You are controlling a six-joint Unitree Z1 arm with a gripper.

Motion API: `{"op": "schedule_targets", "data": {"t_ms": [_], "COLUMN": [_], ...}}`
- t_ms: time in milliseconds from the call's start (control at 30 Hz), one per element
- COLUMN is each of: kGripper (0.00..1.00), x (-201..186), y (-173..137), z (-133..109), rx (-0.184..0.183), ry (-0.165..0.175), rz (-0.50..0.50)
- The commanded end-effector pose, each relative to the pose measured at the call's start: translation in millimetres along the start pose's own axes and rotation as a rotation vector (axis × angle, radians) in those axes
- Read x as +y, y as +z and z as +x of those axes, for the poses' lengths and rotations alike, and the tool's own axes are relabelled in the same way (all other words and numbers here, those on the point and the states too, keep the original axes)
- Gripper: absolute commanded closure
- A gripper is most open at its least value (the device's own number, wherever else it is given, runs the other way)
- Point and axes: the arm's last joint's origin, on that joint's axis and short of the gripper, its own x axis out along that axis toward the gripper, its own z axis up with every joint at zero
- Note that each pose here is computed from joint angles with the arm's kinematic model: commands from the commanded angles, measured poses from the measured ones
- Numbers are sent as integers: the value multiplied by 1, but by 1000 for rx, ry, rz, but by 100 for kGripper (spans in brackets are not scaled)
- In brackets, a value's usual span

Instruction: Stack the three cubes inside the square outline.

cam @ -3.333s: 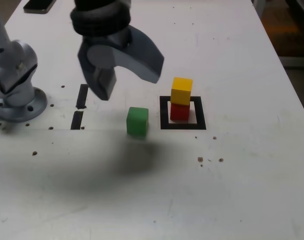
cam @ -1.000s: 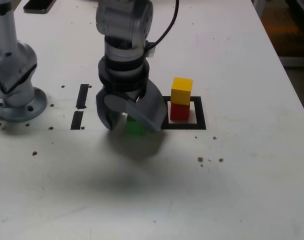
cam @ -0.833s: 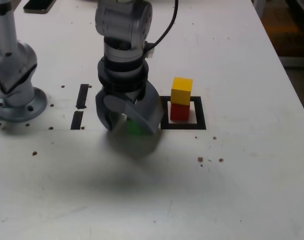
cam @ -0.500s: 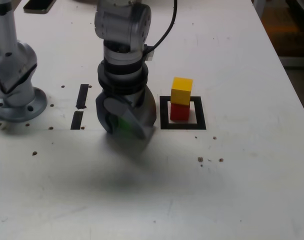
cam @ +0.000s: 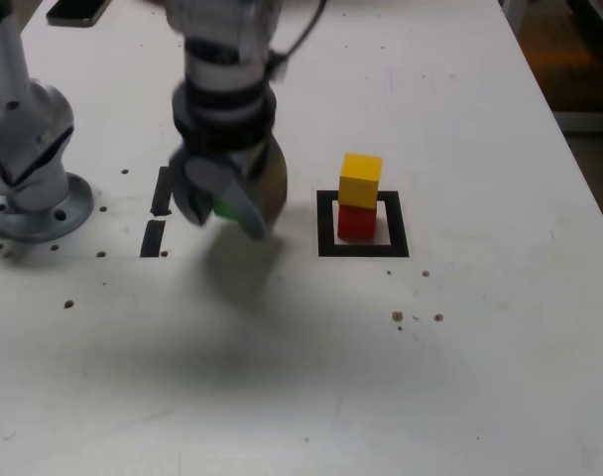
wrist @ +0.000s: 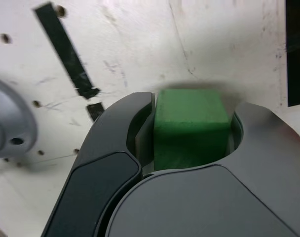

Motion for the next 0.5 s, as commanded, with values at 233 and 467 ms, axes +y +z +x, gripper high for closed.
{"op": "schedule_targets", "data": {"t_ms": [233, 467], "kGripper": [78, 78], "x": [10, 17], "y": [-8, 11], "z": [-77, -109], "rx": [-53, -115], "ry": [7, -56], "rz": [-17, -33]}}
